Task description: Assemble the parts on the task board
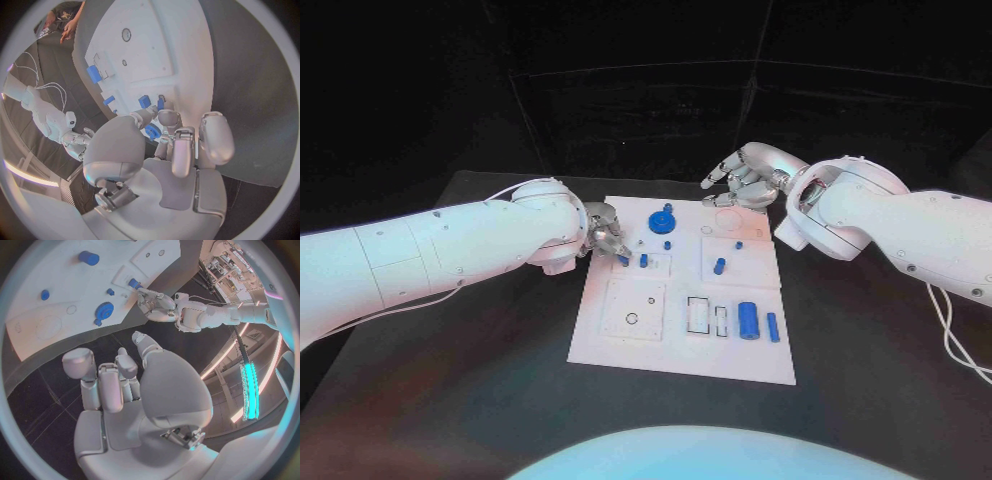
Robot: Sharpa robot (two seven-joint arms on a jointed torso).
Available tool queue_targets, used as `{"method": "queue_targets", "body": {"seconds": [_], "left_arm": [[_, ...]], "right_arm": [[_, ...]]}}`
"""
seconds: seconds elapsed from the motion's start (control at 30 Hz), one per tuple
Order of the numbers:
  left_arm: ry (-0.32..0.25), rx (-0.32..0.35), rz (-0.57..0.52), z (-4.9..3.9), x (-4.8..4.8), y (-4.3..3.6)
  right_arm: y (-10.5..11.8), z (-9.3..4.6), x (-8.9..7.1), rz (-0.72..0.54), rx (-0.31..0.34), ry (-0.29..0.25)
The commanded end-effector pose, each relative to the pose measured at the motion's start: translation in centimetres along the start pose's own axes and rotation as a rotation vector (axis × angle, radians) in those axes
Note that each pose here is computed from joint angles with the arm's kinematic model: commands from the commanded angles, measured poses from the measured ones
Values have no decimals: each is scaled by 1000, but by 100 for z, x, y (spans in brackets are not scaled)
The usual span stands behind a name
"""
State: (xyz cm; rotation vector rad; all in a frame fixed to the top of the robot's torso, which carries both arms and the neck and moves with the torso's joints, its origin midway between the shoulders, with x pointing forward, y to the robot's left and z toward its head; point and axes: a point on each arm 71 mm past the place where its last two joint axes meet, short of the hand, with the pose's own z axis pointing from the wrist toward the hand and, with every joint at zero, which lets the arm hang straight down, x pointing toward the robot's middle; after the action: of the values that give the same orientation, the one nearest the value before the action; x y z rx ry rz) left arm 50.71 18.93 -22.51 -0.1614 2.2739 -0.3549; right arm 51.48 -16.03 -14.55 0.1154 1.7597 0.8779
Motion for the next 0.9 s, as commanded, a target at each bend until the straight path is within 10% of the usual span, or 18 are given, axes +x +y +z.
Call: {"method": "queue_targets", "body": {"seconds": [0.03,0.9], "left_arm": [[19,-14,34,1,9,9],[59,6,60,4,44,-23]], "right_arm": [[15,4,-3,1,-11,5],[18,6,0,1,-12,7]]}}
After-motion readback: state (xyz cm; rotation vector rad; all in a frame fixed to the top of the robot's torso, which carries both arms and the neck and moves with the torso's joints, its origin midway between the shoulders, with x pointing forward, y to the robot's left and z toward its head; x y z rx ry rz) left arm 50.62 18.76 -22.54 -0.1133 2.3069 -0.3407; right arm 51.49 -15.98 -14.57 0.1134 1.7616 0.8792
